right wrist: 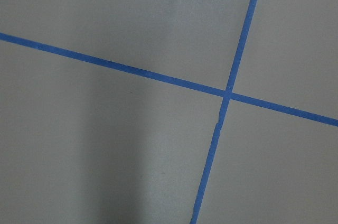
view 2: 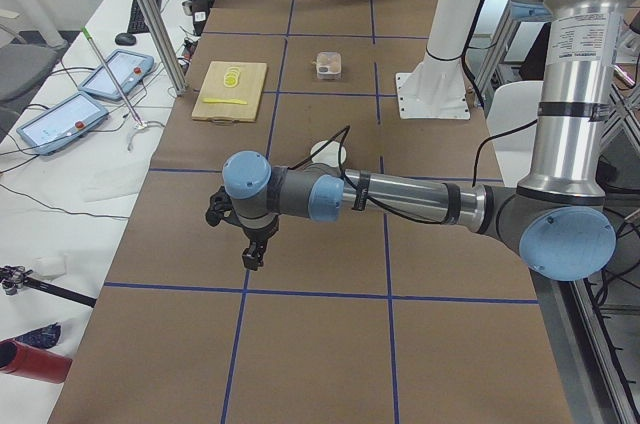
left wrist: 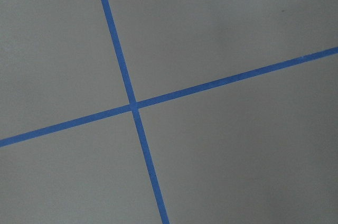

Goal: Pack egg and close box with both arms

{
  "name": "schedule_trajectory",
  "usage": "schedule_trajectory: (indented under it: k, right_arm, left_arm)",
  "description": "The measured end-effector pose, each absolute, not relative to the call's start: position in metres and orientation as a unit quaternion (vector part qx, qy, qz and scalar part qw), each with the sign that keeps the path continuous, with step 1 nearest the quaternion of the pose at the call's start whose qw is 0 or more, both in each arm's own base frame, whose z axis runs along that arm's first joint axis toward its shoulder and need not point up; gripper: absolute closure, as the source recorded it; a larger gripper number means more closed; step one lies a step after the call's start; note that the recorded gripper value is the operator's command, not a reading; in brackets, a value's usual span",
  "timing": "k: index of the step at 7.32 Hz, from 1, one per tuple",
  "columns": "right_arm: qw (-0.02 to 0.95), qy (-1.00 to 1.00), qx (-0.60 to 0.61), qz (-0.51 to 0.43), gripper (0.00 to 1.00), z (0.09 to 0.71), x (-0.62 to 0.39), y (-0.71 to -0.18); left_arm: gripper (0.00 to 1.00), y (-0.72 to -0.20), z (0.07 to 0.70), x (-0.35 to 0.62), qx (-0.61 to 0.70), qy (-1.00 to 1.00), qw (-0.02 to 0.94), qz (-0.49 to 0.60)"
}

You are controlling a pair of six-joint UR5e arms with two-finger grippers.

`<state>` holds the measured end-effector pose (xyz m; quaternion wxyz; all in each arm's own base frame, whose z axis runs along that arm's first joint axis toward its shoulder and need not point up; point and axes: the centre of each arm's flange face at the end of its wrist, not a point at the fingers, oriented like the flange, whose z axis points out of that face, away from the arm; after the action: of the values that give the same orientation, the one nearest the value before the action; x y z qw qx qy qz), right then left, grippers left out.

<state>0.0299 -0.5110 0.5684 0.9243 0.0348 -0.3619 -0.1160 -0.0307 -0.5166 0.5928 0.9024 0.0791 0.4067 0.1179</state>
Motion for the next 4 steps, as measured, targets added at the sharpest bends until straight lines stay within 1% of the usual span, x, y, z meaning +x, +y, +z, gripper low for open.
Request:
schedule_trajectory:
  k: [4]
  right_arm:
    - [0.924, -0.362, 0.033, -0.116, 0.0, 0.5696, 0.0292, -0.5112]
  left_arm:
    - [0.0, -0.5184, 0.5906, -0.0304, 0.082, 0.408, 0.902, 0.119]
